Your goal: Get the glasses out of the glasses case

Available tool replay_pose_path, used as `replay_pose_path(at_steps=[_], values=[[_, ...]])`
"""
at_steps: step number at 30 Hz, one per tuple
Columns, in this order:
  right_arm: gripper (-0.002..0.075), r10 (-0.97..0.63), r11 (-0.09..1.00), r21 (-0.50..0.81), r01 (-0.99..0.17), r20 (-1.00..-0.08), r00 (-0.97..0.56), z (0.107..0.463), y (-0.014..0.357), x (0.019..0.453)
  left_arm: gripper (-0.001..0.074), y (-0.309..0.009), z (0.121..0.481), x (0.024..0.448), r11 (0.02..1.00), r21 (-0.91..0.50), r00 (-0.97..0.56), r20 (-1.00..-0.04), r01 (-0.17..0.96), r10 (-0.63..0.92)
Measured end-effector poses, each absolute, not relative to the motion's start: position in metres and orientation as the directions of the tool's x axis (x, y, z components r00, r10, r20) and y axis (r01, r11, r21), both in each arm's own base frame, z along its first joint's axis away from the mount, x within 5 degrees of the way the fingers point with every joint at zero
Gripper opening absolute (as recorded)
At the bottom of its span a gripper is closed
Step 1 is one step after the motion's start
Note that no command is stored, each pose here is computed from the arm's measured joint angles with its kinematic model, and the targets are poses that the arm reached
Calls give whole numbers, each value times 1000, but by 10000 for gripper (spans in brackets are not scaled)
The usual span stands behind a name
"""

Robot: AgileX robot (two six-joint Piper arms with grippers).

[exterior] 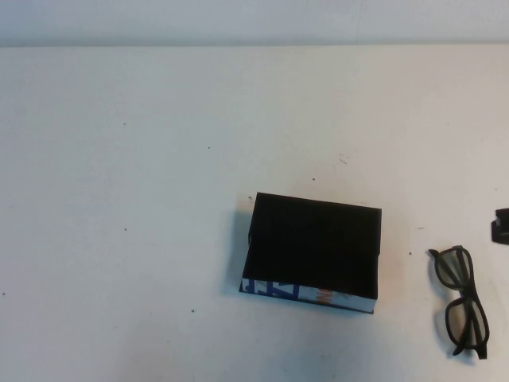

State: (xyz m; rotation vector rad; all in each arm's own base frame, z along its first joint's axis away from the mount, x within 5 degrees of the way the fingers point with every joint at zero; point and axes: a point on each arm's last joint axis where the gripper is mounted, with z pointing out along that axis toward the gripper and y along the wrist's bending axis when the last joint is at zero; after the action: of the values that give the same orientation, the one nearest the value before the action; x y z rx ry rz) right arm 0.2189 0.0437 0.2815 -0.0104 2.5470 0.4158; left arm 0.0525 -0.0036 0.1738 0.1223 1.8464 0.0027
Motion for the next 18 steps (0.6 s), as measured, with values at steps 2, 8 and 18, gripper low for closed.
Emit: replay_pose_path(at_steps=[2,8,18], values=[[105,65,946,289,-143,-607,-792,304,43,199,-4,-4,174,53,994,65,-270,-959,83,86],[-7,67,929,259,-263,-819,-569,356,39,134,-4,-4,174,53,994,65,-270,-959,83,86],[-16,62,920,233,-314,-879,-473,371,37,92,-4,-4,174,53,994,65,-270,-959,83,86]])
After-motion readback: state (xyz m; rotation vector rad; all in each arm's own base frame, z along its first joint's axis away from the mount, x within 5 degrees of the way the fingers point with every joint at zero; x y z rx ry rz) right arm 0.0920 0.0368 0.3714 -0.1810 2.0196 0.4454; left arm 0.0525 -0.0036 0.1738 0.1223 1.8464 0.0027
